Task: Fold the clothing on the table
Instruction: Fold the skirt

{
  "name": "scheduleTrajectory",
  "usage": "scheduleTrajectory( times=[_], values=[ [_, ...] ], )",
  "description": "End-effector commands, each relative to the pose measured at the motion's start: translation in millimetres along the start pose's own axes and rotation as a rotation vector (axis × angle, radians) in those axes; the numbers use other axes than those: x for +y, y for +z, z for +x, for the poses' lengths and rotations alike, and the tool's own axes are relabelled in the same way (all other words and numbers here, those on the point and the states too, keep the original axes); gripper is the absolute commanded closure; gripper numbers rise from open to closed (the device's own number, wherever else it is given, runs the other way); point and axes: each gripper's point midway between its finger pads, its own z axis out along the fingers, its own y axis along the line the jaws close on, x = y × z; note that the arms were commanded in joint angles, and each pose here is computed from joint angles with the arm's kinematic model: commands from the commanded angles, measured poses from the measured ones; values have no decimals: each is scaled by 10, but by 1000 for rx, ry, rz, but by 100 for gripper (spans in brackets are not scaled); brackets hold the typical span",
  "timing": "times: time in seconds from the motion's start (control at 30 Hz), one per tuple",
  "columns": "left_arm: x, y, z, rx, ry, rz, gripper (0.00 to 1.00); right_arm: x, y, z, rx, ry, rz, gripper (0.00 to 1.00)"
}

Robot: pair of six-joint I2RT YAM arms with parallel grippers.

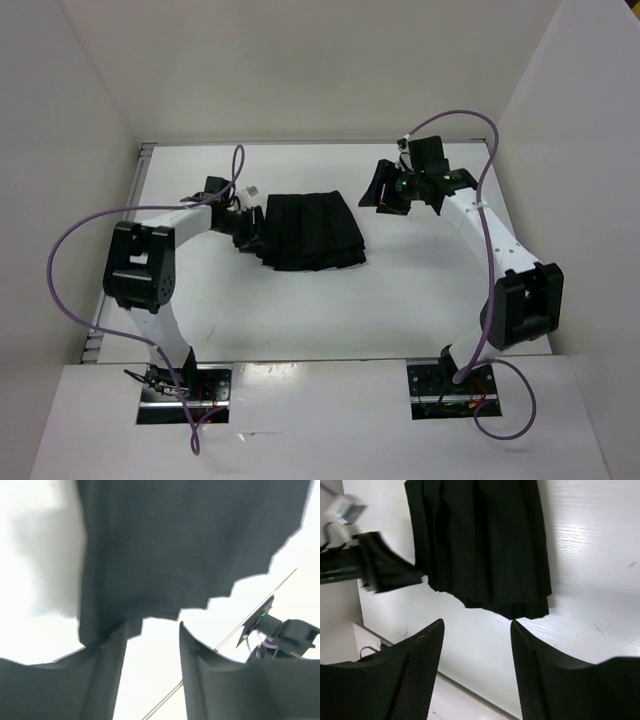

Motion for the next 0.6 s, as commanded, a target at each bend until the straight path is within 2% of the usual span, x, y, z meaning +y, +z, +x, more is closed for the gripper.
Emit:
scheduleTrajectory(
  times=[0.0, 0.03, 0.07, 0.1, 0.13, 0.17, 0.23, 0.27, 0.3, 0.37, 0.5, 0.57],
  values=[
    [-602, -573, -219, -171, 169, 79, 45, -26, -319, -121, -118, -6, 53, 39],
    [-712, -699, -241, -210, 190, 84, 37, -134, -315, -76, -137, 14, 93, 38],
    [-725, -805, -265, -260, 208, 48, 29, -66, -456, -146, -205, 20, 60, 38],
    [-886, -1039, -299, -341, 244, 41, 16, -31, -497, -129, -231, 72, 38, 38],
    [-845, -1087, -251, -367, 226, 12, 13, -139, -432, 45, -216, 115, 44, 38],
    [-879, -1270, -250, -446, 237, -27, 10, -1, -577, 15, -288, 119, -17, 38],
    [-851, -1385, -180, -508, 210, -55, 4, -82, -541, 231, -309, 224, 8, 36],
    [-725, -1326, -25, -498, 140, -69, 2, -187, -585, 196, -393, 245, 85, 36],
    [-771, -1421, 55, -539, 139, -56, 2, -95, -669, 324, -410, 267, 87, 36],
    [-664, -1322, 346, -510, 62, -23, 1, -201, -777, 423, -471, 301, 131, 36],
    [-622, -1393, 401, -555, 28, 2, 1, -221, -753, 723, -460, 367, 36, 36],
    [-623, -1394, 405, -564, 35, 7, 1, -174, -854, 670, -492, 357, 15, 34]
  ],
)
